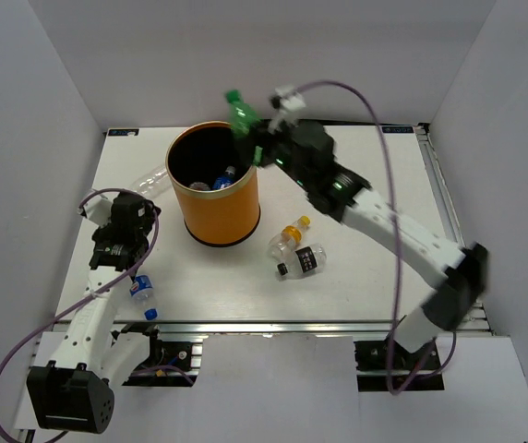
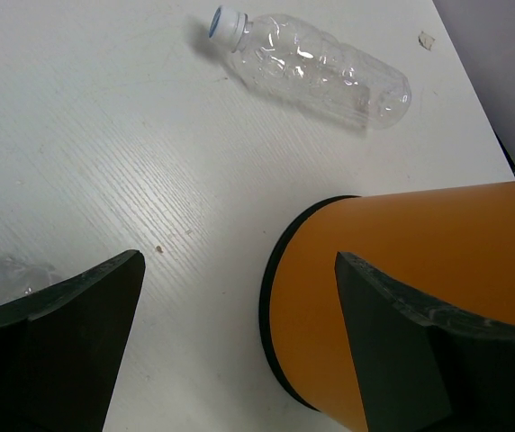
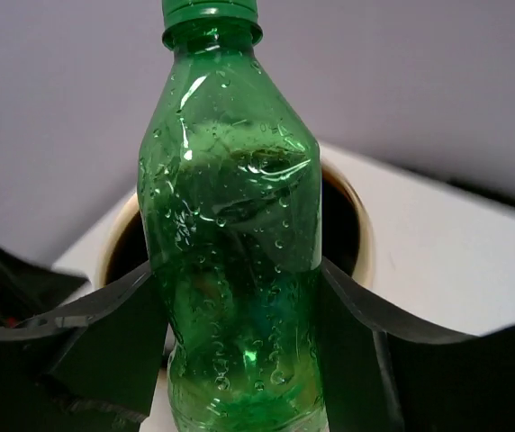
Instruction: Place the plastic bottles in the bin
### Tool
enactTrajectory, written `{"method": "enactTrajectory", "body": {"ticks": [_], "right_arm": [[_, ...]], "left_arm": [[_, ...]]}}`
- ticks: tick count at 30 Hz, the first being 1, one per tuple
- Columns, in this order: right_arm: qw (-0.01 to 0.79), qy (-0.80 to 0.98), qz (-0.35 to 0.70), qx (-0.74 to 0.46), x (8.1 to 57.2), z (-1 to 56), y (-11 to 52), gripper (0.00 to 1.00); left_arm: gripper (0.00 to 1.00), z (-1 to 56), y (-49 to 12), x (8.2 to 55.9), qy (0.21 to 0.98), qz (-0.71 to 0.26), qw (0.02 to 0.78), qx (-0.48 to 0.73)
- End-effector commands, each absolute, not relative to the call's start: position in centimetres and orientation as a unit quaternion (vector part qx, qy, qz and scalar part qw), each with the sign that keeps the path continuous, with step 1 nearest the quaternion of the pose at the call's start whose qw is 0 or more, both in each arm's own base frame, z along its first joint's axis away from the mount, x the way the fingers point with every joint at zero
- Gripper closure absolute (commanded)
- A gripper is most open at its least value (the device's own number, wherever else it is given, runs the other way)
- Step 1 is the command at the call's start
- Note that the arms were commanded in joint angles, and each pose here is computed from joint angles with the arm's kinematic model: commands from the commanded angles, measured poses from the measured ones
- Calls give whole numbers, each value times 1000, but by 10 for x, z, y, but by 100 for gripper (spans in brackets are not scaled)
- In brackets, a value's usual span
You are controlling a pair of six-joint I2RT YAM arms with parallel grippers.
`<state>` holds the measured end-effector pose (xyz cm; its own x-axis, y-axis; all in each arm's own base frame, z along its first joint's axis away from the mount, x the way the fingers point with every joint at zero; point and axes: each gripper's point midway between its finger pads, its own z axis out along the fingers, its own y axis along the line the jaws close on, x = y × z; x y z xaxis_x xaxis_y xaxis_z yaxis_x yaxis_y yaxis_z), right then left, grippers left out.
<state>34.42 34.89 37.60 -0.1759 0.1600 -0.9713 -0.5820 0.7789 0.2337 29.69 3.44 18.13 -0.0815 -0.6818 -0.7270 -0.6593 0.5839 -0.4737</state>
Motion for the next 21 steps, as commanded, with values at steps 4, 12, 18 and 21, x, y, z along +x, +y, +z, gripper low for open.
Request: {"method": "enactTrajectory", "body": {"ticks": [4,12,18,21], "right_arm": [[598,674,289,-323,369,382,470,35],[614,656,301,-319,348,409,454,11],[616,676,285,-287,320,407,398,11],[603,694,264,-291,298,371,361,11]], "left_arm": [[2,186,34,297,736,-18,506,-450],[2,184,34,298,738,-15,501,-451],[2,182,32,300,742,-19,497,-450],[2,181,32,301,742,-18,496,-450]]}}
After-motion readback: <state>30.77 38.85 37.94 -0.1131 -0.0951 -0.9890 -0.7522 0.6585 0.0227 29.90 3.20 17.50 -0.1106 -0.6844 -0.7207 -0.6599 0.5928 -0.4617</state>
